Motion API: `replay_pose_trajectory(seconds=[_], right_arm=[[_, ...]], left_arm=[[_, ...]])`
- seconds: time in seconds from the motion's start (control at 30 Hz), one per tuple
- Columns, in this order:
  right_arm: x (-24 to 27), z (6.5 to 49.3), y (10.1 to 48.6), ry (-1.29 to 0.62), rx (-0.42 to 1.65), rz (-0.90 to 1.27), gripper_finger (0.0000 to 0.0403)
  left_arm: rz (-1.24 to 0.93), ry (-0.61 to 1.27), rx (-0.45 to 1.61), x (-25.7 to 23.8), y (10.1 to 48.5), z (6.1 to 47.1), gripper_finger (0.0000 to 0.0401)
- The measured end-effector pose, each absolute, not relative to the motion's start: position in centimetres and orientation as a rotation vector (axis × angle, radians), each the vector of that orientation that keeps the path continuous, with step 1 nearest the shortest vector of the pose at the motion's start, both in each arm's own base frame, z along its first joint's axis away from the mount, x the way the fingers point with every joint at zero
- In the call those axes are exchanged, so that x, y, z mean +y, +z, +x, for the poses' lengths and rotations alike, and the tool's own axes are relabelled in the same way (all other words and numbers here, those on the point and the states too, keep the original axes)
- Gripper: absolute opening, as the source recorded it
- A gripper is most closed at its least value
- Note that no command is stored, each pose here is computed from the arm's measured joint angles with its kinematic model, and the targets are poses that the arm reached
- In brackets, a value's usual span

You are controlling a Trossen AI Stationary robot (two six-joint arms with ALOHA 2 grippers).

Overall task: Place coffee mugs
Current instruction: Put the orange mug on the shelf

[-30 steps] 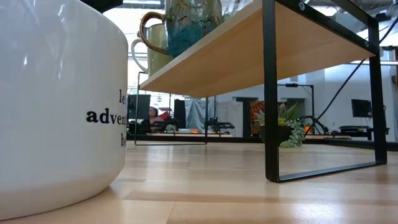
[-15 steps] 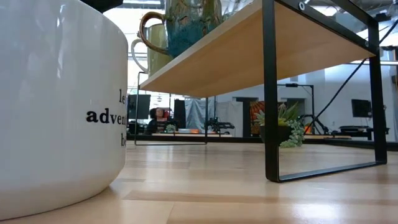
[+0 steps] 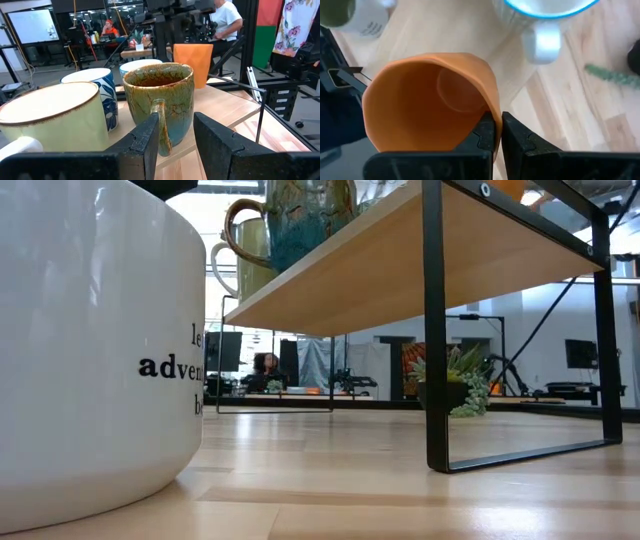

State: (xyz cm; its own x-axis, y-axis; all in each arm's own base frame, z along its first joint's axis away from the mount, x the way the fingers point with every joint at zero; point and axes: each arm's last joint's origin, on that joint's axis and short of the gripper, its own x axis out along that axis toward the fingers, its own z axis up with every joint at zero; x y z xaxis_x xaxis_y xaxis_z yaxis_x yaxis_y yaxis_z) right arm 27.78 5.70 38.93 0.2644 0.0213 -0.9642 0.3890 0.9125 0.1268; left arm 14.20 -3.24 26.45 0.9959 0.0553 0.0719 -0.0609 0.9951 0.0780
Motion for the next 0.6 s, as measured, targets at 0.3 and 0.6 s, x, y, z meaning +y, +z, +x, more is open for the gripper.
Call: replay_pose_trajectory(seconds=[0.3,0.6], right_arm=[[6.1,29.3,37.1,-0.247,1.377,0.318,0.0047],[6.1,29.8,36.6,-0.229,1.396,0.291,0.0118]], left_arm=[[0.069,0.058,-0.068,-3.2,26.4,14.2,0.0110],[0.066,0.057,-0.068,-3.2,26.4,14.2,0.0110]])
